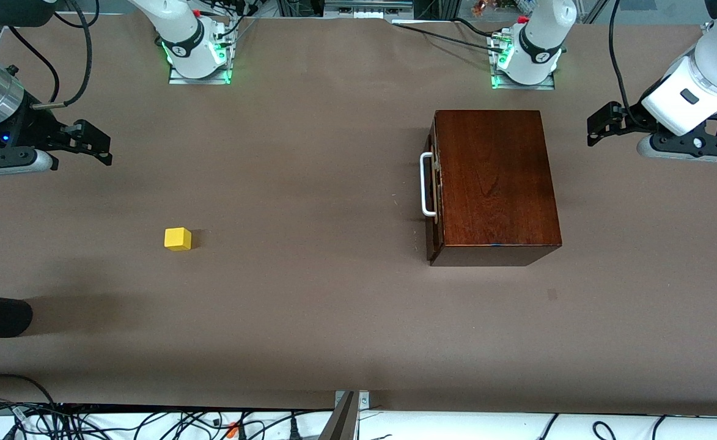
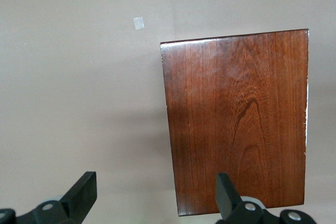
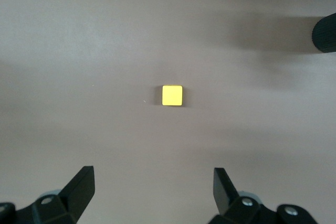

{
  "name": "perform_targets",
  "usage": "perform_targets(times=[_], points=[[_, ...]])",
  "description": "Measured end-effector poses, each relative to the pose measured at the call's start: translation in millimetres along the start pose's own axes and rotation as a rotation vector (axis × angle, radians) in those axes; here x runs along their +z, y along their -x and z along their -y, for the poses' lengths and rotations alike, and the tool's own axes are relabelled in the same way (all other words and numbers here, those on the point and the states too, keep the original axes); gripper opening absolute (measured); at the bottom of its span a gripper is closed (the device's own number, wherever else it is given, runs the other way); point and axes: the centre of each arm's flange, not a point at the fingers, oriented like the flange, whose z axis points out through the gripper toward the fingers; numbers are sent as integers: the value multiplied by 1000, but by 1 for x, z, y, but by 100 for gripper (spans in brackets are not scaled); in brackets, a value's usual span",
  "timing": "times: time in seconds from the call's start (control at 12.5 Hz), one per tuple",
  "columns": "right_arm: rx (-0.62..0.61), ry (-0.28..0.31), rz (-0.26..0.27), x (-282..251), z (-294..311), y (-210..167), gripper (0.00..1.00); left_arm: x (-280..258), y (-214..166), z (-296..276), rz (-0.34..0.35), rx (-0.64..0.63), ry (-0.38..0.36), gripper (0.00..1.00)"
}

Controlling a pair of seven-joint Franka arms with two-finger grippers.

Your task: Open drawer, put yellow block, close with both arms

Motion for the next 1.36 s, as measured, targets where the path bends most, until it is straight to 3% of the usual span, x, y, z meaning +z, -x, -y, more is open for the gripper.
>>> perform_targets(times=[1.04,1.36], points=[[1,0,0,0,-1,0,100,5,-1,-1,32,2,-1,100],[2,0,0,0,-1,0,100,16,1,-6,98,8,15,100]])
